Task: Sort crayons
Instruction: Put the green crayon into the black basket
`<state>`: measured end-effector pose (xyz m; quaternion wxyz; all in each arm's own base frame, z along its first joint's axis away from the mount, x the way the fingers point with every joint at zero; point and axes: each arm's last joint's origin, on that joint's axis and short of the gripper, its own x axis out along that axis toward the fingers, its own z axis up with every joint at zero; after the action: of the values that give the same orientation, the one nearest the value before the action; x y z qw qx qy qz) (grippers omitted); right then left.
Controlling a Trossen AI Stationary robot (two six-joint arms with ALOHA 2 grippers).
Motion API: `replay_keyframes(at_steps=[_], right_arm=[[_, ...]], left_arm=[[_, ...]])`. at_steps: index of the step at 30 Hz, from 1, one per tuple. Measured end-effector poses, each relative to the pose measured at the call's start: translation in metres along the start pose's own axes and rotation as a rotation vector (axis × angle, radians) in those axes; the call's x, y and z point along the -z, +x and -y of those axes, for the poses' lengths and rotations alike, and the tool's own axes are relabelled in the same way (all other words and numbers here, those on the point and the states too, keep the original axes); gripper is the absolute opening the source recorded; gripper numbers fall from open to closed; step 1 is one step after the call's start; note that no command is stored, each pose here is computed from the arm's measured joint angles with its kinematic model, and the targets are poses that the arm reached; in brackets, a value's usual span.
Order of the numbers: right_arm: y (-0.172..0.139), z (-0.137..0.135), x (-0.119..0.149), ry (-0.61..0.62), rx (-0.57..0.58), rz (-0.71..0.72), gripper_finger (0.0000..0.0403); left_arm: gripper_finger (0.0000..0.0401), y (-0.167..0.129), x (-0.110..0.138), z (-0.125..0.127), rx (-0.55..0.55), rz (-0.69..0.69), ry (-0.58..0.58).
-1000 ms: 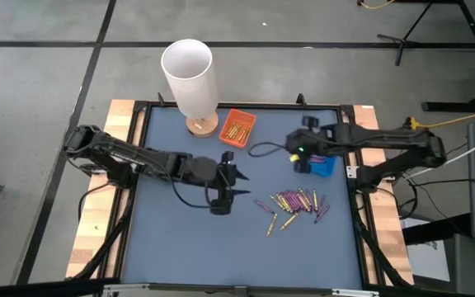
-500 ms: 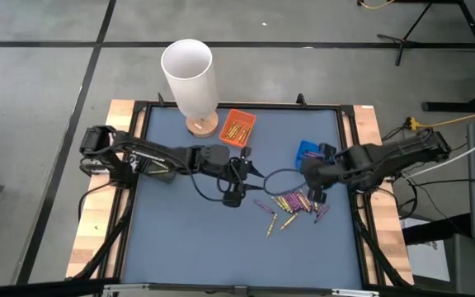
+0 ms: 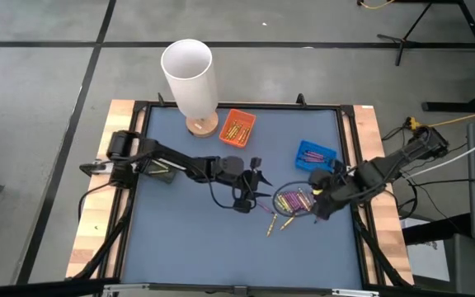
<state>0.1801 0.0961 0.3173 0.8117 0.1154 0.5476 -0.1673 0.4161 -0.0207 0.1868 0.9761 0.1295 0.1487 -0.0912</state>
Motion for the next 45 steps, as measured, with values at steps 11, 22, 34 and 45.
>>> replay_keyframes(at_steps=[11, 22, 34, 45], right_arm=[[-0.004, -0.009, 0.011, 0.047, -0.025, 0.001, 0.0134], [-0.004, -0.008, 0.009, 0.047, 0.002, 0.044, 0.0134], [-0.004, -0.008, 0.009, 0.047, 0.002, 0.044, 0.0134], [-0.004, -0.008, 0.009, 0.046, 0.002, 0.044, 0.0134]], left_arm=[[0.0151, 0.035, 0.047, 0.01, -0.013, 0.047, -0.005], [0.0151, 0.072, 0.058, 0.009, 0.057, -0.029, -0.042], [0.0151, 0.078, 0.081, -0.004, 0.093, -0.204, -0.086], [0.0151, 0.075, 0.086, -0.005, 0.132, -0.252, -0.104]])
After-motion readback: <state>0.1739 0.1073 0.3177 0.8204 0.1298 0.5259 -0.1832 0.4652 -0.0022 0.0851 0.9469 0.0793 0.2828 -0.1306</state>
